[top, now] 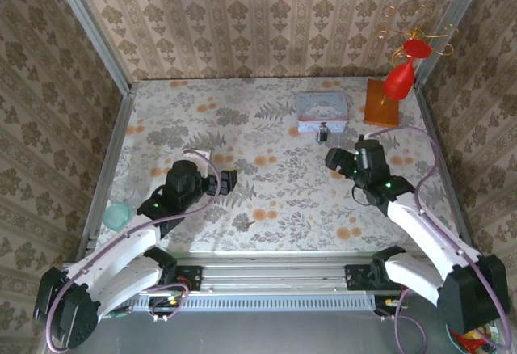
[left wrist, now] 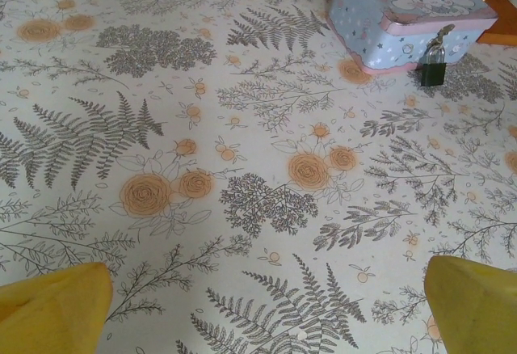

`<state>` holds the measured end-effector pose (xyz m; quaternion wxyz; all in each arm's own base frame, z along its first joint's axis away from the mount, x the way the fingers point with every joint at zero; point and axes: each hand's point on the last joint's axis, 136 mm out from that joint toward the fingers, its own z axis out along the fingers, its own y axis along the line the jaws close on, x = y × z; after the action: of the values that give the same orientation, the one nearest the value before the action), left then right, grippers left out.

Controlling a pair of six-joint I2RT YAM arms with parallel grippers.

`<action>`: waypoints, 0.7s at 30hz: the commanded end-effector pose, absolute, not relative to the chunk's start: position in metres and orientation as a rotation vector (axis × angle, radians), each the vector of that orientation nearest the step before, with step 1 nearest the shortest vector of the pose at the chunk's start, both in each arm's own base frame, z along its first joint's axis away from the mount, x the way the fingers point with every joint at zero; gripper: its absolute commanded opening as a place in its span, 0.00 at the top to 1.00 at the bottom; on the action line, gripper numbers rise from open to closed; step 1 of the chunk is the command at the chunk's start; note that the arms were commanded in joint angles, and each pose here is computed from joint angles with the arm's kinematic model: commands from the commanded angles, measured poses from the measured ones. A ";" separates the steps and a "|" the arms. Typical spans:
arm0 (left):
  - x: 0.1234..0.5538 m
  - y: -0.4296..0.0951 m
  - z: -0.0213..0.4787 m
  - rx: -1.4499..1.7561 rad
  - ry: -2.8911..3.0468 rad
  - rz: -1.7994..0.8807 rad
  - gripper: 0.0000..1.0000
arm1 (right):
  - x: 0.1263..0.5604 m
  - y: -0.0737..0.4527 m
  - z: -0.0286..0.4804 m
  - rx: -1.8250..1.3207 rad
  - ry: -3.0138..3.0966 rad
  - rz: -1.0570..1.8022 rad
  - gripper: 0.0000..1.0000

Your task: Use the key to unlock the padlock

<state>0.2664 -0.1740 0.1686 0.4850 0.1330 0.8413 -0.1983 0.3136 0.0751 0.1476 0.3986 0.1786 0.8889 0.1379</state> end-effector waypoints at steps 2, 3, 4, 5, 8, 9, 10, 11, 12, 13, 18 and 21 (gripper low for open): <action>0.271 -0.175 0.188 0.335 1.993 -0.459 0.00 | 0.321 0.112 0.141 0.442 2.317 0.393 0.13; 0.272 -0.170 0.190 0.319 1.996 -0.429 0.00 | 0.319 0.125 0.137 0.418 2.345 0.406 0.14; 0.273 -0.161 0.192 0.278 1.994 -0.386 0.00 | 0.316 0.140 0.131 0.398 2.388 0.418 0.16; 0.273 -0.149 0.195 0.223 1.982 -0.343 0.00 | 0.312 0.155 0.125 0.381 2.431 0.435 0.19; 0.266 -0.124 0.205 0.125 1.902 -0.293 0.00 | 0.291 0.200 0.104 0.355 2.573 0.470 0.24; 0.264 -0.117 0.209 0.103 1.877 -0.280 0.00 | 0.282 0.214 0.095 0.352 2.622 0.471 0.25; 0.261 -0.109 0.212 0.073 1.855 -0.259 0.00 | 0.272 0.231 0.087 0.336 2.668 0.482 0.28; 0.259 -0.100 0.215 0.045 1.839 -0.231 0.00 | 0.262 0.248 0.081 0.317 2.707 0.493 0.30; 0.257 -0.093 0.217 0.020 1.829 -0.206 0.00 | 0.253 0.261 0.076 0.303 2.736 0.501 0.33; 0.255 -0.084 0.218 -0.010 1.819 -0.176 0.00 | 0.242 0.276 0.071 0.293 2.762 0.513 0.36; 0.248 -0.063 0.223 -0.090 1.780 -0.117 0.00 | 0.204 0.340 0.059 0.280 2.824 0.591 0.47; 0.248 -0.058 0.222 -0.111 1.777 -0.094 0.00 | 0.190 0.351 0.055 0.330 2.856 0.502 0.47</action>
<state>0.2496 -0.0728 0.2295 0.6320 -0.0228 0.7712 -0.0734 0.1965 0.3488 0.0536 0.1253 0.0512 0.9717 0.1934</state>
